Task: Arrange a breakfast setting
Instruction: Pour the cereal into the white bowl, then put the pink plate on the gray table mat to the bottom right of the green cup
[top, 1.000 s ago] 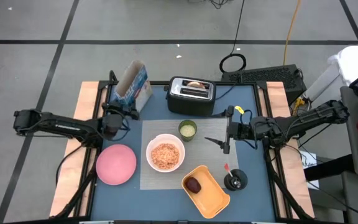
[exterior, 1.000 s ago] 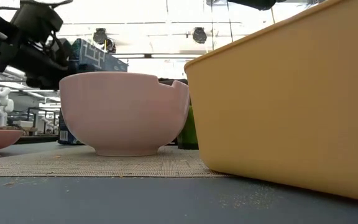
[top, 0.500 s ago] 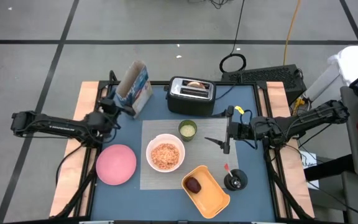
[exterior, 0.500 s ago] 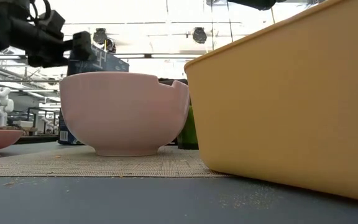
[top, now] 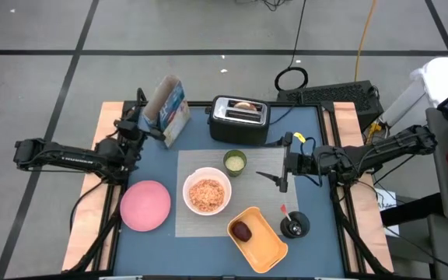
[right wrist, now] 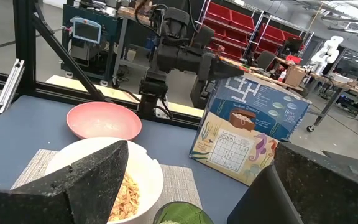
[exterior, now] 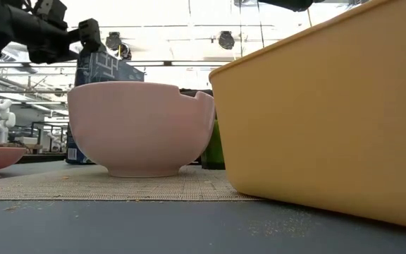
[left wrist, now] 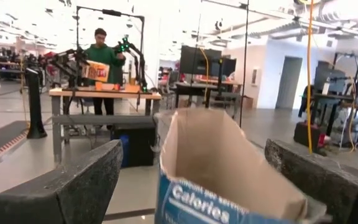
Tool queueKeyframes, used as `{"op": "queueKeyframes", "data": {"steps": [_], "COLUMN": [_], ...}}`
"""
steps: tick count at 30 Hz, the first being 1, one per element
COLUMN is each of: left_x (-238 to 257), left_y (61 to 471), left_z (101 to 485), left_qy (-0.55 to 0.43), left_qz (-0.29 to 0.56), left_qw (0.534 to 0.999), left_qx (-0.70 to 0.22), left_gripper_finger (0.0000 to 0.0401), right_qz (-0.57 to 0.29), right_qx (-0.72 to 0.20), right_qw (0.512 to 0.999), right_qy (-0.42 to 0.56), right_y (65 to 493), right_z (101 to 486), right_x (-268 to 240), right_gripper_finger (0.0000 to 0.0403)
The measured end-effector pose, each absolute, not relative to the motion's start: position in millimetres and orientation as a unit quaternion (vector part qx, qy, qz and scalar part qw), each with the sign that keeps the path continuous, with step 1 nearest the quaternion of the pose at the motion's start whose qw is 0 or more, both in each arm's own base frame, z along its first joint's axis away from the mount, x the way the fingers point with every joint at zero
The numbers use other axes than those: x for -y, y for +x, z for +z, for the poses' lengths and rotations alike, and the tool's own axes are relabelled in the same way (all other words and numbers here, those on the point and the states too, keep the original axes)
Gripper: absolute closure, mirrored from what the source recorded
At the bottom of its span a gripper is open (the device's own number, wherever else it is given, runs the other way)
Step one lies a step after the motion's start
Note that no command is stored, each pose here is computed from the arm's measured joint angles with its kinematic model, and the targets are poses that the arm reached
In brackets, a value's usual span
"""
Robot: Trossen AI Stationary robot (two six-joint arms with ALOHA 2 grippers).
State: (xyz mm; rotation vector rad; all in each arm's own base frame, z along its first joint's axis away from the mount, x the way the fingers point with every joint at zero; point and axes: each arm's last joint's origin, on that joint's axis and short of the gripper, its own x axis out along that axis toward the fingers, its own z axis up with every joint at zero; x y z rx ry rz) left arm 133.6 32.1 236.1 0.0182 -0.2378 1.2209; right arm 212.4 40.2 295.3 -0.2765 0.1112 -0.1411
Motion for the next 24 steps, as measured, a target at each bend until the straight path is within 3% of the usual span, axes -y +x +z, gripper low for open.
{"op": "queueKeyframes", "data": {"steps": [12, 24], "left_x": [-31, 2], "left_y": [130, 146], "left_z": [252, 327], "left_qy": [0.014, 0.094], "left_qz": [0.575, 0.496], "left_qw": [0.806, 0.859], "left_qx": [0.139, 0.081], "left_gripper_finger": [0.0002, 0.0002], "right_qz": [-0.070, -0.070], "right_qx": [-0.055, -0.055], "right_qw": [0.986, 0.987], "right_qy": [-0.138, -0.136], "right_y": [212, 212], "right_z": [295, 295], "right_x": [-40, -40], "right_gripper_finger": [0.0014, 0.0014]}}
